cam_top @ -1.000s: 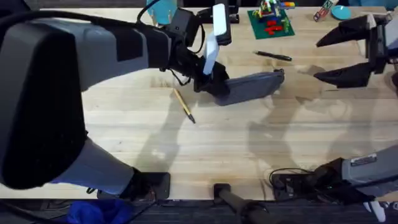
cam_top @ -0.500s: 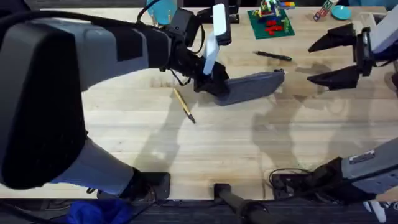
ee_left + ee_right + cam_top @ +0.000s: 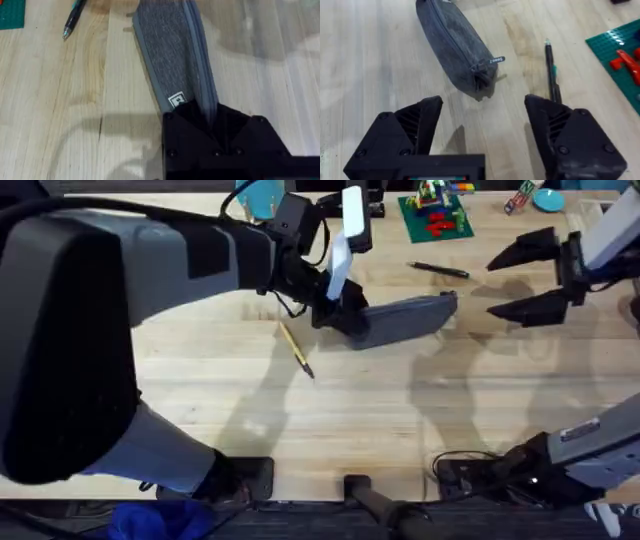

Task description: Unzip the bag, pick up the pens from the table one at a time and place them inside, then zip the bag closed.

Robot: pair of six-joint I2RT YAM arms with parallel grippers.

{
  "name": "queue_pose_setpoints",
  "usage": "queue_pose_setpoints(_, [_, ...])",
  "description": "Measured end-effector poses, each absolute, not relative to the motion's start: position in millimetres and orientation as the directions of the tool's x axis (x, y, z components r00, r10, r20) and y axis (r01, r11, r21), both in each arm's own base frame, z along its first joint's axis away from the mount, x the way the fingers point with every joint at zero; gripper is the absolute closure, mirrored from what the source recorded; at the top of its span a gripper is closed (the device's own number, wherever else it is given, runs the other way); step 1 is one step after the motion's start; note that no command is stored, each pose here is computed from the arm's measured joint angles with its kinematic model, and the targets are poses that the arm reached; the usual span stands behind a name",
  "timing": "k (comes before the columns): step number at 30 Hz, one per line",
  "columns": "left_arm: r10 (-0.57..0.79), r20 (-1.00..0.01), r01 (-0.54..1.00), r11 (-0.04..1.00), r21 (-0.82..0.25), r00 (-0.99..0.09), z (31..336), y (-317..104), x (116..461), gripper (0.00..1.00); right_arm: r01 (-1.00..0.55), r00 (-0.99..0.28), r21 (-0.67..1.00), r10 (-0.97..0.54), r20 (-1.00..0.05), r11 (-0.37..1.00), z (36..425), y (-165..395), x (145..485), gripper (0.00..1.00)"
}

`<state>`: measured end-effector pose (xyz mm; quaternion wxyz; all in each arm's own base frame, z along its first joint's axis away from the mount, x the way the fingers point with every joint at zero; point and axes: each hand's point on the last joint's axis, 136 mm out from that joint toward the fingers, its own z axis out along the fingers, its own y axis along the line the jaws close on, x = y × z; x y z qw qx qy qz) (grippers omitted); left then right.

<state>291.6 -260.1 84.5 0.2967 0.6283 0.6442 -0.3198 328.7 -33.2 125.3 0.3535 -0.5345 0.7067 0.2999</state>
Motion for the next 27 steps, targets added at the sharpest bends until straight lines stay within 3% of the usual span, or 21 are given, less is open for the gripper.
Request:
queue_pose_setpoints(12, [0.62,-0.784,0.999,0.006,-0.039,-0.034,84,-260,292,0.959,-0.984,-0.148,0.067,-0.549,-0.823,0.164,111,-7,334,0.006])
queue_pose_setpoints(27, [0.62,-0.784,0.999,0.006,-0.039,-0.034,84,-260,292,0.959,-0.979,-0.187,0.117,-0.518,-0.834,0.165,107,-1,332,0.006])
